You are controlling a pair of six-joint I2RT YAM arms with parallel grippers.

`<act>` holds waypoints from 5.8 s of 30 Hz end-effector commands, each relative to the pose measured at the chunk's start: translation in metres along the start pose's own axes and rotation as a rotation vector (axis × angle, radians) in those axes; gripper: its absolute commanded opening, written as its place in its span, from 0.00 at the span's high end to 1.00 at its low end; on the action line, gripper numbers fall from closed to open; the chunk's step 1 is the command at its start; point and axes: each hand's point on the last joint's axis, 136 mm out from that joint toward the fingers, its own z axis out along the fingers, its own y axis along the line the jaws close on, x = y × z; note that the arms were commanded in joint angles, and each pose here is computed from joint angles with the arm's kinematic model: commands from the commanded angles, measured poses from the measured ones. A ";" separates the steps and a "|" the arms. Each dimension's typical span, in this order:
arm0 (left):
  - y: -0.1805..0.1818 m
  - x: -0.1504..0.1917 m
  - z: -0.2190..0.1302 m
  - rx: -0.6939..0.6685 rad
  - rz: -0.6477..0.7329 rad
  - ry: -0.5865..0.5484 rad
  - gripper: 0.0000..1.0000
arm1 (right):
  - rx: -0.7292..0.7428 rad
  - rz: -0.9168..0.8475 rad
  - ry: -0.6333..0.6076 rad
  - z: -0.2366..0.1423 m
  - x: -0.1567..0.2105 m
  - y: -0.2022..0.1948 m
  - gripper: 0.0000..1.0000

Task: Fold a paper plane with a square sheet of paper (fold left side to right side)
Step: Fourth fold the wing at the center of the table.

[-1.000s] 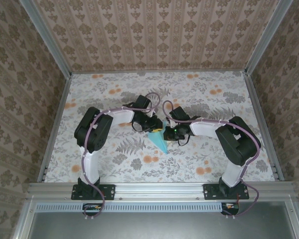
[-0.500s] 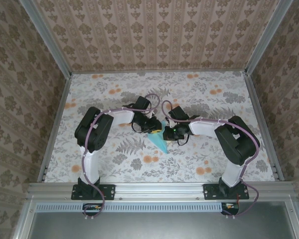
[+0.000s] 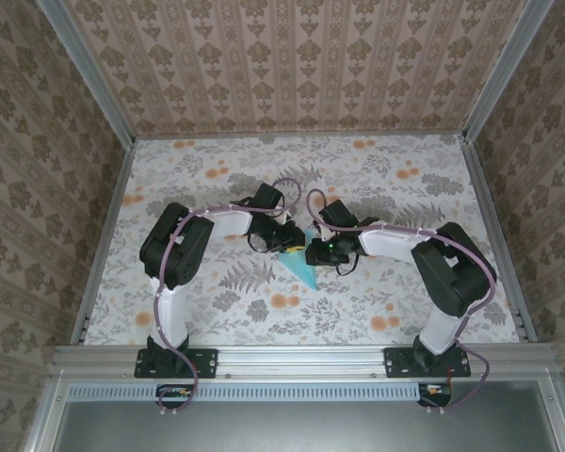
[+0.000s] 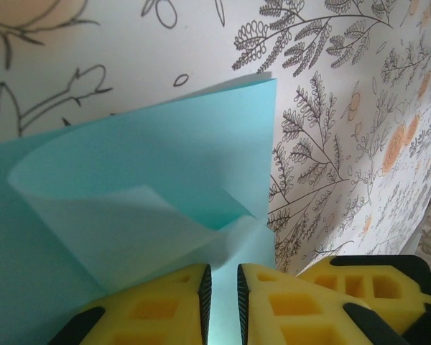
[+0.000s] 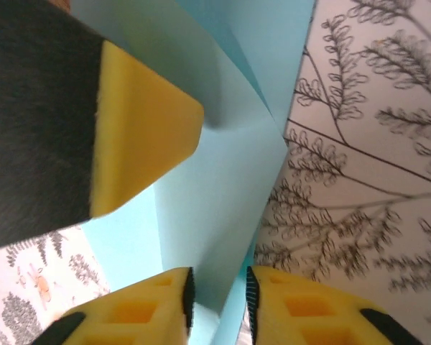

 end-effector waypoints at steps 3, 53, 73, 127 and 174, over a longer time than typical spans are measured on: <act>0.047 0.024 0.013 -0.134 -0.076 0.057 0.79 | -0.014 -0.007 -0.069 -0.042 -0.006 0.011 0.61; 0.046 0.023 0.012 -0.140 -0.071 0.058 0.79 | -0.122 0.010 0.220 0.008 0.065 0.023 0.74; 0.048 0.025 0.013 -0.144 -0.075 0.061 0.79 | -0.077 0.017 0.282 0.014 0.083 0.012 0.79; 0.047 0.024 0.010 -0.148 -0.071 0.059 0.79 | -0.133 0.119 0.260 0.014 0.093 0.006 0.93; 0.048 0.010 0.007 -0.152 -0.044 0.022 0.79 | -0.046 0.182 0.252 0.023 0.095 -0.026 1.00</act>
